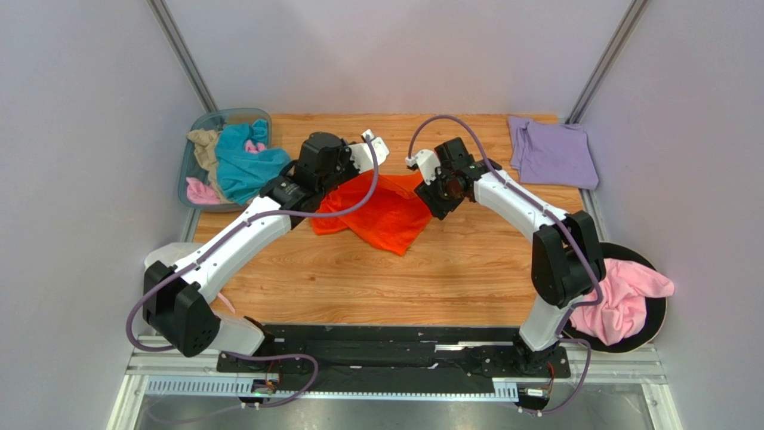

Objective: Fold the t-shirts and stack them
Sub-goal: Flatten the tshirt out

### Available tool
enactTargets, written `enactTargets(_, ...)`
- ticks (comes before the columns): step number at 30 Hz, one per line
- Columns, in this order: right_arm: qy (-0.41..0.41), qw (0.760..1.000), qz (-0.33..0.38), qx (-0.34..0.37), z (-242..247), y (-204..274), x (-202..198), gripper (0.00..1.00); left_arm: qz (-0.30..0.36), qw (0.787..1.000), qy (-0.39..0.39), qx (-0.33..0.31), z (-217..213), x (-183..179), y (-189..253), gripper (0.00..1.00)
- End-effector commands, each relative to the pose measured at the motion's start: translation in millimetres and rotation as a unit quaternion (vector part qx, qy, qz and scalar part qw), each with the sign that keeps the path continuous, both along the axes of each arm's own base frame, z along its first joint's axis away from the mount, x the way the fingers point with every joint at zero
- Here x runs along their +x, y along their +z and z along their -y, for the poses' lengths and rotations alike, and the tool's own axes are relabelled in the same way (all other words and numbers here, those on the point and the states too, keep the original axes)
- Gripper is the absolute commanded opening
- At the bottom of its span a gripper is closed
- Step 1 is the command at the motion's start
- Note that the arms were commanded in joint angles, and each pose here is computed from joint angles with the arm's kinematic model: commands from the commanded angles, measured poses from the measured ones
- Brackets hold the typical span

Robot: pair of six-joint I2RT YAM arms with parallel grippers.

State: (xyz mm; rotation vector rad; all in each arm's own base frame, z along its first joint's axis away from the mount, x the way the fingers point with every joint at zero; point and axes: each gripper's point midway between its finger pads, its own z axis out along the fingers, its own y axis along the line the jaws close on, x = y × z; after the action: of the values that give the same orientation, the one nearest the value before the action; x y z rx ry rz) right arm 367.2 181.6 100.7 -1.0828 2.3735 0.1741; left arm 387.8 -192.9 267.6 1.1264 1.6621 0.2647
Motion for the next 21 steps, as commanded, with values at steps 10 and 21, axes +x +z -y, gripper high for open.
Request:
enactTargets(10,0.012,0.998,0.040,-0.045,-3.0,-28.4,48.2,0.61,0.052,0.999,-0.005,-0.012,-6.9,3.1,39.0,0.00)
enactTargets(21,0.017,0.997,0.047,-0.064,-5.3,-40.6,73.3,0.61,0.058,0.998,0.000,-0.008,-18.9,-5.5,42.3,0.00)
